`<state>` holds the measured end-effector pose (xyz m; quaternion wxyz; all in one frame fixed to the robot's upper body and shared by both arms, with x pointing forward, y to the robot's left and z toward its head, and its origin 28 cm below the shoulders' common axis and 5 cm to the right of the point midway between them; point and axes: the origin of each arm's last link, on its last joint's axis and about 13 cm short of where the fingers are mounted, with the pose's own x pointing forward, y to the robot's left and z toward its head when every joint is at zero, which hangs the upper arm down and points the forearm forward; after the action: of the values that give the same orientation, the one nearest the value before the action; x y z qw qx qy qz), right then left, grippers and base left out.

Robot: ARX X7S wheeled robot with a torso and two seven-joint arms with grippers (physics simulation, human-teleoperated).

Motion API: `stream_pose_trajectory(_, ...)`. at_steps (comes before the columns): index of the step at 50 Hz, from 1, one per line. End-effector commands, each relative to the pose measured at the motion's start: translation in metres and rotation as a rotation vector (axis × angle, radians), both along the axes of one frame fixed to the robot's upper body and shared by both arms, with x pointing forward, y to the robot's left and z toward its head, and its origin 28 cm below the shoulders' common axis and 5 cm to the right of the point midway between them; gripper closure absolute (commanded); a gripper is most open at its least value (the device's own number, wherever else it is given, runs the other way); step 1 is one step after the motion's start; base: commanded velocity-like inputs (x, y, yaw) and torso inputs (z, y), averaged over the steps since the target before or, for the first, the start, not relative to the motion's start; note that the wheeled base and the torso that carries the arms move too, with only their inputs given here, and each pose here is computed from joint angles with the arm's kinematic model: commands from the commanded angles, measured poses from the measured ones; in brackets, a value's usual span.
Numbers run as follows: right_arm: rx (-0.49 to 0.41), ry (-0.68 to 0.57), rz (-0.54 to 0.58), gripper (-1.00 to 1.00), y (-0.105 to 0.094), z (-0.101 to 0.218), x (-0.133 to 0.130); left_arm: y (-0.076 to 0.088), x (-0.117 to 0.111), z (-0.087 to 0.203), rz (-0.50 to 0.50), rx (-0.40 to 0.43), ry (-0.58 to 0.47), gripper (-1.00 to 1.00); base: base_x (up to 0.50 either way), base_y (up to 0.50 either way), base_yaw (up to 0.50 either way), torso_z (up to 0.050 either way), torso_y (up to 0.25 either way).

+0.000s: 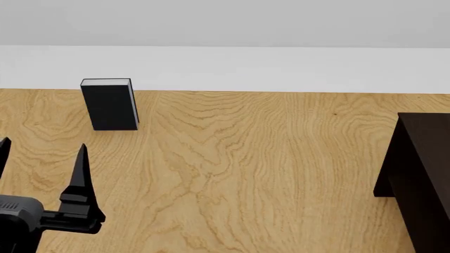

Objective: Pick up the book on the right and place it on the cabinet shelf.

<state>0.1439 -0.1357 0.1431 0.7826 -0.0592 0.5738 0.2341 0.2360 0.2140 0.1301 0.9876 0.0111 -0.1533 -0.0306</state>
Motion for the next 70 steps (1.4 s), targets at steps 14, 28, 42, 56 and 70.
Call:
stream_pose_trajectory(14,-0.038,-0.013,0.035,1.00,-0.001,0.015,-0.021,0.003,0.000,0.003,0.007,-0.012,-0.004,-1.00,0.00,0.00,0.00,0.000,0.000)
stream_pose_trajectory(28,-0.097,-0.100,0.061,1.00,0.001,0.051,-0.041,0.002,-0.001,0.003,0.006,-0.011,-0.004,-1.00,0.00,0.00,0.00,0.000,0.000)
stream_pose_trajectory(42,-0.130,-0.171,0.040,1.00,-0.003,0.080,-0.054,0.004,0.000,0.003,0.012,-0.017,-0.008,-1.00,0.00,0.00,0.00,0.000,0.000)
stream_pose_trajectory(56,-0.197,-0.289,-0.072,1.00,-0.015,0.108,-0.043,0.005,-0.001,0.005,0.014,-0.024,-0.010,-1.00,0.00,0.00,0.00,0.000,0.000)
stream_pose_trajectory(70,-0.194,-0.402,-0.138,1.00,-0.024,0.127,-0.010,0.006,0.000,0.005,0.017,-0.026,-0.008,-1.00,0.00,0.00,0.00,0.000,0.001)
